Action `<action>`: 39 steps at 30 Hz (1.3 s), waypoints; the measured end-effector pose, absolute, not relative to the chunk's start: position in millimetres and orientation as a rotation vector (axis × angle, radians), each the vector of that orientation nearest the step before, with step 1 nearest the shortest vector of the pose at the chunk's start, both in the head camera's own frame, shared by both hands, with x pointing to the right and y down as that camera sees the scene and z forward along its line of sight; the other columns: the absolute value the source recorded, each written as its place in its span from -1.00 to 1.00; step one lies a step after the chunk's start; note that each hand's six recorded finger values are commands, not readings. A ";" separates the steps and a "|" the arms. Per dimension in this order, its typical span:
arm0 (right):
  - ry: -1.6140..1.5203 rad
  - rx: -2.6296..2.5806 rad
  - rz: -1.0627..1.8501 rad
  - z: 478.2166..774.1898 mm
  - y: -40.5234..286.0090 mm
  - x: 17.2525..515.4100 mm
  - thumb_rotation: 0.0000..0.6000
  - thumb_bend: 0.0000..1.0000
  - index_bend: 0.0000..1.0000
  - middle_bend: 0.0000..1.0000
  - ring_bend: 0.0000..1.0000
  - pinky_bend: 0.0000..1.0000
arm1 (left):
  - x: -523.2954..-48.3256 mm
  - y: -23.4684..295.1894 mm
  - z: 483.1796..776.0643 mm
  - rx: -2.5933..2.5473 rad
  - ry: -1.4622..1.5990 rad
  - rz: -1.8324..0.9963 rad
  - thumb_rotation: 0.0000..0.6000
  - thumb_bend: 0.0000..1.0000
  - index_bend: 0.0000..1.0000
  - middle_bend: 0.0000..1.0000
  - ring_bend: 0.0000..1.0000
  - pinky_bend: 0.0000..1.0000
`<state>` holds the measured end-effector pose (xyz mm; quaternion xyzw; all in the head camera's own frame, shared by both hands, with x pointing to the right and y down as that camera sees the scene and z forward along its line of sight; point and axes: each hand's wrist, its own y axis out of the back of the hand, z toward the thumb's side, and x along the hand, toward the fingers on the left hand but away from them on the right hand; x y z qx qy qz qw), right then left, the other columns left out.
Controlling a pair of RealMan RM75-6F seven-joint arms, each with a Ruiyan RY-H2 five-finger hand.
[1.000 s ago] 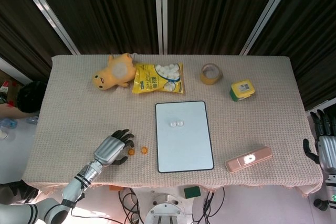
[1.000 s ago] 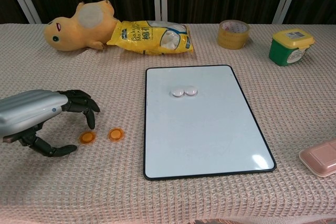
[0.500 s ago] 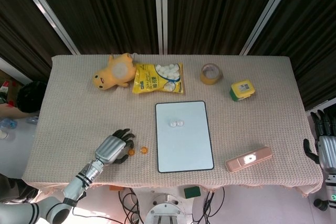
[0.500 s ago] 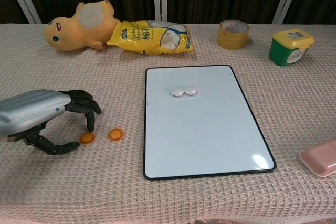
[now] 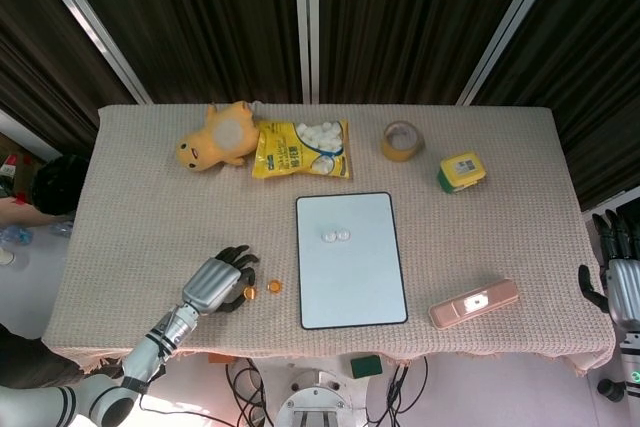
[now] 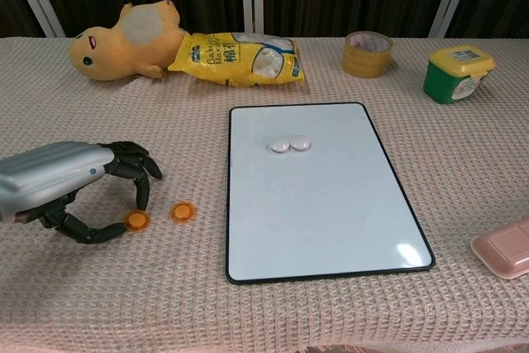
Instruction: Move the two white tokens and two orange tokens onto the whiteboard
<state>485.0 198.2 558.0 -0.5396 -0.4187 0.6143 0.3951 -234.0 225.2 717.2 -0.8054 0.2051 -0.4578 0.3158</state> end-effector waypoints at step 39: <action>-1.064 -1.367 1.552 557.2 198.2 484.7 1.00 -0.05 -1.00 -1.00 -1.00 -1.00 | -224.9 219.5 710.2 -2.159 0.545 -1.153 1.00 -0.34 0.00 -0.58 -0.87 -0.68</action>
